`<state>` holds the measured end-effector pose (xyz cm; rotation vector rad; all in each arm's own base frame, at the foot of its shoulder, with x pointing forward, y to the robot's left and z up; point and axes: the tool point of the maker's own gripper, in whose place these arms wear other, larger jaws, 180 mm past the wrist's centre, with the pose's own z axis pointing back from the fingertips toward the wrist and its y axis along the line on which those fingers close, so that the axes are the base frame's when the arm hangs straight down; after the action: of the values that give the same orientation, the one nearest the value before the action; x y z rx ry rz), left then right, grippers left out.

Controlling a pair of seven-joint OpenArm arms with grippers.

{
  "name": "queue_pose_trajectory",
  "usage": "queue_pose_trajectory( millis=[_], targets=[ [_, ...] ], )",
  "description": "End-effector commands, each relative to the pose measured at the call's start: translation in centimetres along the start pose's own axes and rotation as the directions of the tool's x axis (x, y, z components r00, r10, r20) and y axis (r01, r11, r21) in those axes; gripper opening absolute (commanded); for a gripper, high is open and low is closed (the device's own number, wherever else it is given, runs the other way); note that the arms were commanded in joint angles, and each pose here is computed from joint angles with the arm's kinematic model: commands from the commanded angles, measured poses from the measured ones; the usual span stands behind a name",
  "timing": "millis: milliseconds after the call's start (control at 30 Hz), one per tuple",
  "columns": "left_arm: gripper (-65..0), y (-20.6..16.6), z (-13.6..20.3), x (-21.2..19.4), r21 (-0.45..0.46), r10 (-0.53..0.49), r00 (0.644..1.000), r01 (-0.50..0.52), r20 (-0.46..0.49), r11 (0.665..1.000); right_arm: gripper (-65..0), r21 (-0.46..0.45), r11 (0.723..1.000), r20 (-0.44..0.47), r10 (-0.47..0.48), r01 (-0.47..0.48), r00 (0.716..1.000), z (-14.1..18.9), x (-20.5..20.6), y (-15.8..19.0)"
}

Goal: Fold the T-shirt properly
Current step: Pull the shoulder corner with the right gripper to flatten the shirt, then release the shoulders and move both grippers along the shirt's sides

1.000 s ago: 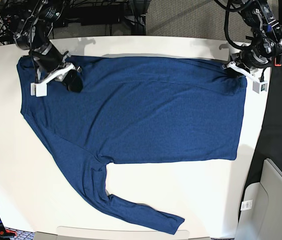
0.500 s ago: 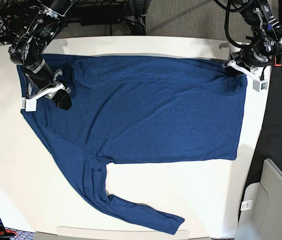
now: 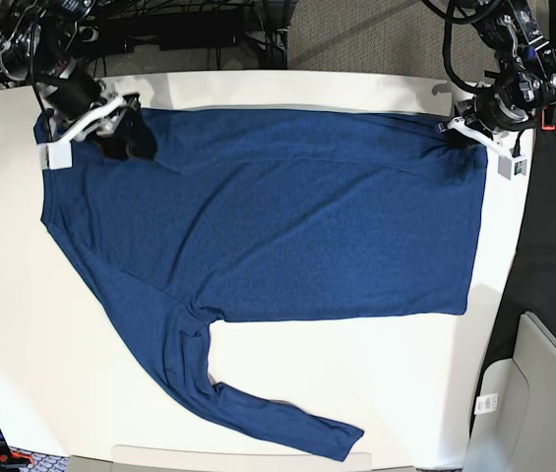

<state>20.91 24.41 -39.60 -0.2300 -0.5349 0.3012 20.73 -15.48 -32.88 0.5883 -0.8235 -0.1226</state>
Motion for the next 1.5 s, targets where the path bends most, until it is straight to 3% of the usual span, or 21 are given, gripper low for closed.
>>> queue_pose_trajectory(
  millis=[0, 200, 433, 633, 700, 767, 833, 900, 1267, 1467],
  targets=[
    [-64.9, -0.1, 0.3, 0.9, -0.003, -0.012, 0.999, 0.013, 0.029, 1.000, -31.3, 0.023, 1.000, 0.030, 0.009, -0.010, 1.000, 0.4, 0.7, 0.6],
    [-64.9, -0.1, 0.4, 0.7, -0.002, -0.010, 1.000, 0.010, 0.026, 1.000, -31.3, -0.019, 1.000, -0.004, 0.005, -0.005, 1.000, 0.2, -0.3, -0.4],
    [-64.9, -0.1, 0.4, 0.6, -0.003, -0.010, 1.000, 0.010, 0.025, 1.000, -31.2, -0.073, 0.997, -0.043, -0.039, 0.036, 0.998, -2.8, -1.0, -2.3],
    [-64.9, 0.0, 0.4, 0.7, -0.002, -0.009, 1.000, 0.009, 0.026, 1.000, -31.4, -0.061, 0.998, -0.106, -0.024, 0.018, 0.994, -5.4, -1.8, -2.0],
    [-64.9, 0.0, 0.4, 0.7, -0.002, -0.009, 1.000, 0.009, 0.026, 1.000, -35.4, -0.066, 0.998, -0.116, -0.021, 0.014, 0.993, -5.6, -2.0, -2.1],
    [-64.9, 0.0, 0.4, 0.7, -0.002, -0.009, 1.000, 0.009, 0.026, 1.000, -46.4, -0.071, 0.997, -0.117, -0.018, 0.010, 0.993, -5.7, -1.9, -2.2],
    [-64.9, 0.0, 0.4, 0.7, -0.001, -0.008, 1.000, 0.008, 0.026, 1.000, -59.3, -0.067, 0.998, -0.110, -0.018, 0.010, 0.994, -5.7, -1.7, -2.2],
    [-64.9, 0.0, 0.4, 0.7, -0.001, -0.008, 1.000, 0.008, 0.026, 1.000, -64.4, -0.062, 0.998, -0.083, -0.010, 0.005, 0.996, -5.7, -1.1, -2.1],
    [-64.9, 0.1, 0.4, 0.6, -0.001, -0.008, 1.000, 0.008, 0.026, 1.000, -64.5, -0.013, 1.000, 0.121, -0.013, 0.015, 0.993, -5.1, 4.8, -1.4],
    [-64.9, 0.3, 0.5, 0.1, 0.004, -0.006, 1.000, 0.006, 0.017, 1.000, -64.5, -0.021, 1.000, 0.140, -0.019, 0.022, 0.990, -7.2, 6.9, -2.3]
  ],
)
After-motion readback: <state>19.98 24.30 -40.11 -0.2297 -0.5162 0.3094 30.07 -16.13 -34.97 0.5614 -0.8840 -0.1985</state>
